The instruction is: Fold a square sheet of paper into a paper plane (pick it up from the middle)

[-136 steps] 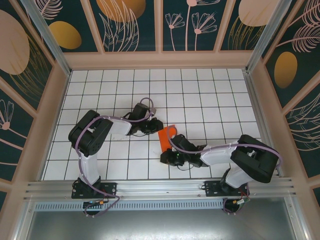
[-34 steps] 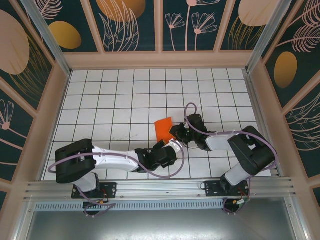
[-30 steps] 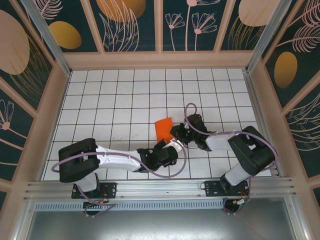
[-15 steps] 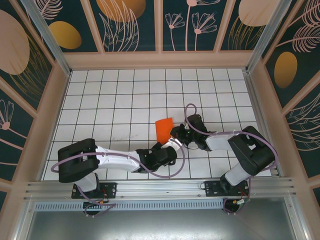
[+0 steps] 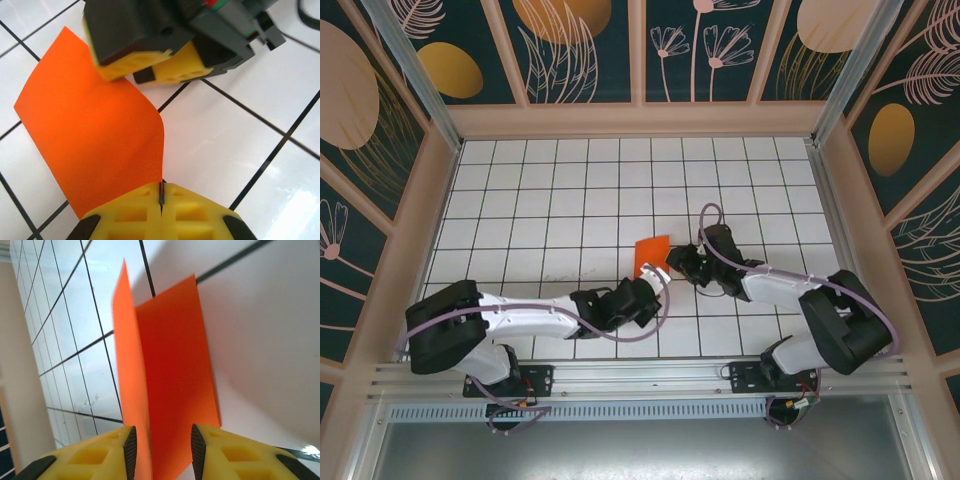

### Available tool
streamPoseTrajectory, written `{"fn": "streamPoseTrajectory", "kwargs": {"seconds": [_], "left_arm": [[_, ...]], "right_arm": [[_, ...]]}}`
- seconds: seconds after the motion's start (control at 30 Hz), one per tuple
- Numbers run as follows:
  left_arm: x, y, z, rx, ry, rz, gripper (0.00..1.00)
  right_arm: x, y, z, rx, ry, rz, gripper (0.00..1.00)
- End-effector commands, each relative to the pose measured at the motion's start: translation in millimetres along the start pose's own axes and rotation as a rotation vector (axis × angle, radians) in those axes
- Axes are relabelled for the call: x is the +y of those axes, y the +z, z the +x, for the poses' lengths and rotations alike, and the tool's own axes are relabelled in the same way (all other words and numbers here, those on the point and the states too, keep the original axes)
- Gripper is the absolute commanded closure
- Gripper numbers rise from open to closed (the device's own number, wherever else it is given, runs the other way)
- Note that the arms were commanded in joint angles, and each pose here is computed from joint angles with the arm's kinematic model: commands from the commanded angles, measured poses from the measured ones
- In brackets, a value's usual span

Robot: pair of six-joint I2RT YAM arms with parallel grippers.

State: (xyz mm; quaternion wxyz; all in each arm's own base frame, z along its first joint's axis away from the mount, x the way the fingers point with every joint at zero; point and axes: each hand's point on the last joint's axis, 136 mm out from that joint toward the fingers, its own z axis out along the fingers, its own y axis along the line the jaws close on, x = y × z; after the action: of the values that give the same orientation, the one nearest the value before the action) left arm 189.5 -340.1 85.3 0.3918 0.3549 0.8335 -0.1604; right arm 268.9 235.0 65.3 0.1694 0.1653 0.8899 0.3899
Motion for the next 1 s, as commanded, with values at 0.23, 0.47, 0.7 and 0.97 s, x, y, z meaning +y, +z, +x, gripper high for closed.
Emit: {"fn": "streamPoseTrajectory", "kwargs": {"seconds": [0.23,0.47,0.7,0.97], "left_arm": [[-19.1,-1.2,14.0,0.082,-0.19,0.315,1.0],[-14.4,-1.1,13.2,0.088,-0.27,0.383,1.0],[-8.9,1.6,20.7,0.12,-0.316,0.414,1.0],[-7.1,5.5,28.3,0.148,-0.341,0.426,1.0]], "right_arm": [[27.8,-22.3,-27.0,-0.107,-0.115,-0.003,0.68],[54.6,-6.2,-16.5,-0.006,-0.177,-0.106,0.79],[41.3,31.1,-12.8,0.074,-0.196,0.011,0.85],[7.4,60.1,-15.9,0.115,-0.228,0.17,0.86]]}}
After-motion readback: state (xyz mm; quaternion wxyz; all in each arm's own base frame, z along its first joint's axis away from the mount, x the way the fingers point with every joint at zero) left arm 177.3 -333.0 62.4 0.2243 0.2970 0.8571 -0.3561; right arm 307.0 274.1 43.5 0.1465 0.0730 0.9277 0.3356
